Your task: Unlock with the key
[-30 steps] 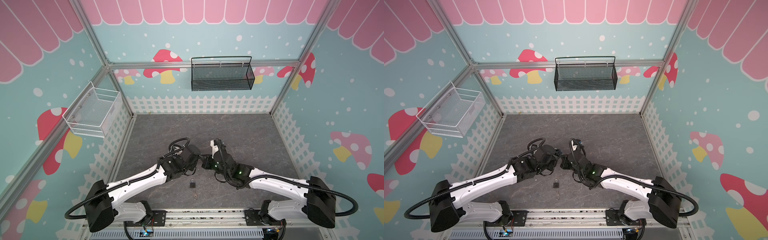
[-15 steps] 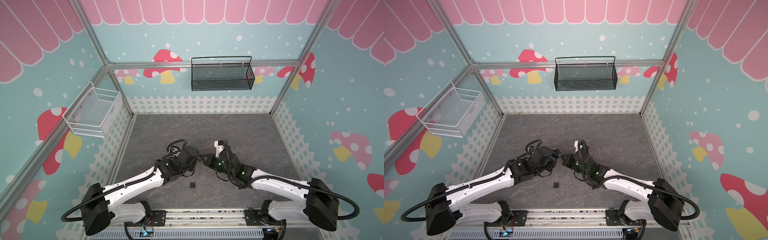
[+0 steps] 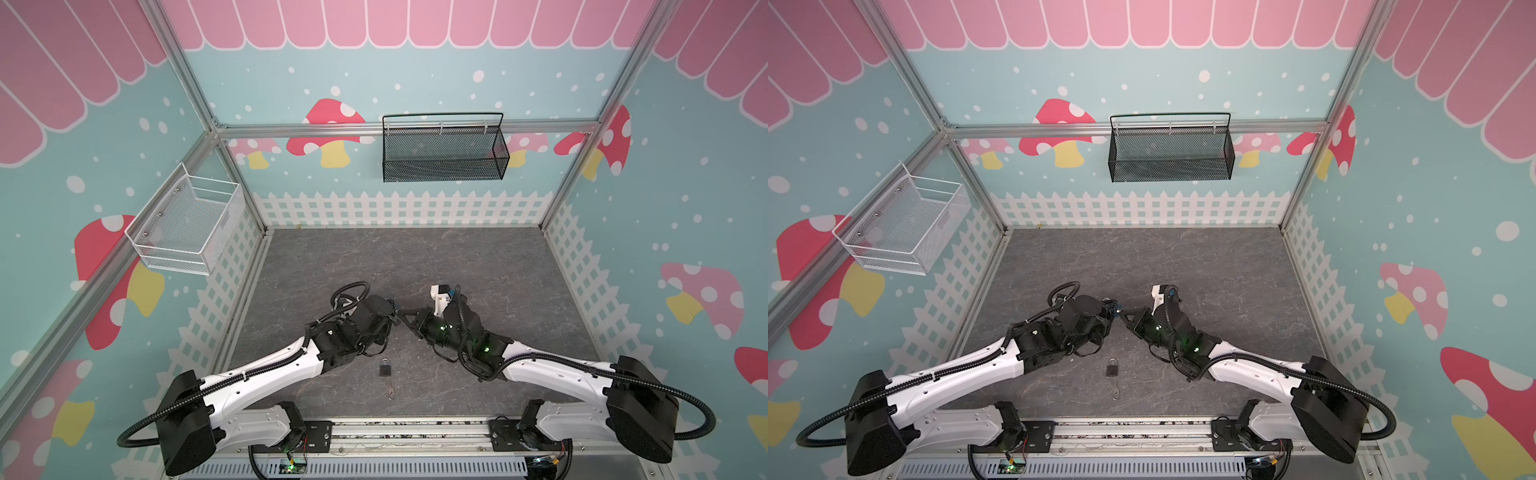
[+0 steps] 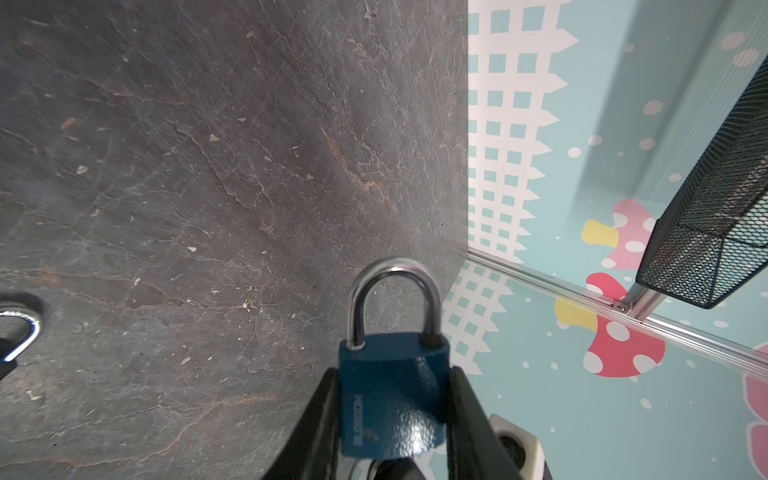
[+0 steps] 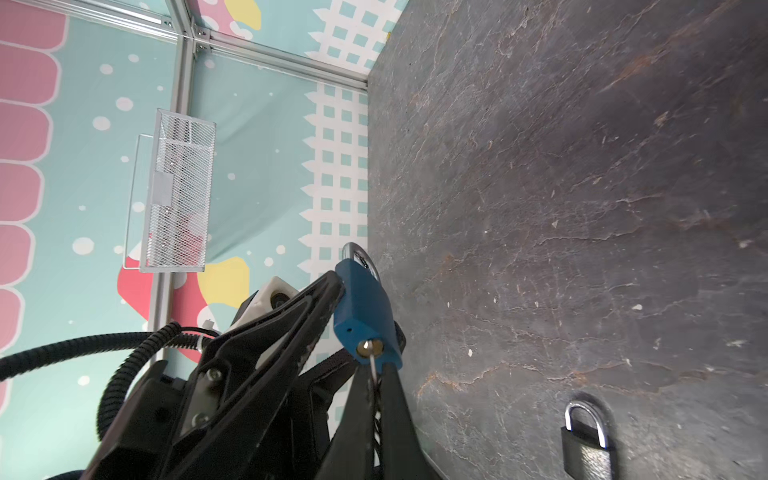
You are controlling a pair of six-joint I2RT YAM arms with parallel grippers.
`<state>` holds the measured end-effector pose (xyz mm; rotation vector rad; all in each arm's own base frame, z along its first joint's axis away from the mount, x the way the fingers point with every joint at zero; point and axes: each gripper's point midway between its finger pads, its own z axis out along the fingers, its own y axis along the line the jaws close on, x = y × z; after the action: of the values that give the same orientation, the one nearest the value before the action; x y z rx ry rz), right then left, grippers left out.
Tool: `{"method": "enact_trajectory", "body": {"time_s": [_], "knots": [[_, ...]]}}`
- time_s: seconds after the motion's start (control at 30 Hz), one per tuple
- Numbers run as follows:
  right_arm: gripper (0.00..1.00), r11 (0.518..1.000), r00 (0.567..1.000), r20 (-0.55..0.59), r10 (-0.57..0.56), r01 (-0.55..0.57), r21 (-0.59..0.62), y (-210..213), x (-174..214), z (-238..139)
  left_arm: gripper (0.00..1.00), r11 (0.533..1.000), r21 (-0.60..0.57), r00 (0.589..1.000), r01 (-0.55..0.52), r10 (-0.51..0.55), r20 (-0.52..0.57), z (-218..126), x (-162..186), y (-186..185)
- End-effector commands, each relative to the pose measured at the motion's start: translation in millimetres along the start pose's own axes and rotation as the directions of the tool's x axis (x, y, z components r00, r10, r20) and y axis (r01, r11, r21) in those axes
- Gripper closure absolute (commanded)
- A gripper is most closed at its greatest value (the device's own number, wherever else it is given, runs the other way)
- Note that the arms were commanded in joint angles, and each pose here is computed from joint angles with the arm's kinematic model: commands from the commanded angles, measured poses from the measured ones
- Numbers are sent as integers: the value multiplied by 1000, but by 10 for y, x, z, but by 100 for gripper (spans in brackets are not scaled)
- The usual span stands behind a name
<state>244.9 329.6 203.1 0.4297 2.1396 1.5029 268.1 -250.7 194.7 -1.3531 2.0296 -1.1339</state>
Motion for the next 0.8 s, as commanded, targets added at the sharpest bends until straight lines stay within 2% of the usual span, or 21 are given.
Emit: {"method": "enact_trajectory", "body": {"time_s": [0.0,0.27,0.77], "knots": [[100,981,998,-30,57,-61,-186,454,10,-65,100,996,57,986,67,-58,-154,-115,355,-142],[100,968,994,-69,87,-101,-229,561,47,-76,100,993,86,982,77,-60,-181,-139,410,-208],[100,946,971,-152,185,-218,-241,516,163,-67,100,979,160,985,125,-103,-139,-208,294,-326]]}}
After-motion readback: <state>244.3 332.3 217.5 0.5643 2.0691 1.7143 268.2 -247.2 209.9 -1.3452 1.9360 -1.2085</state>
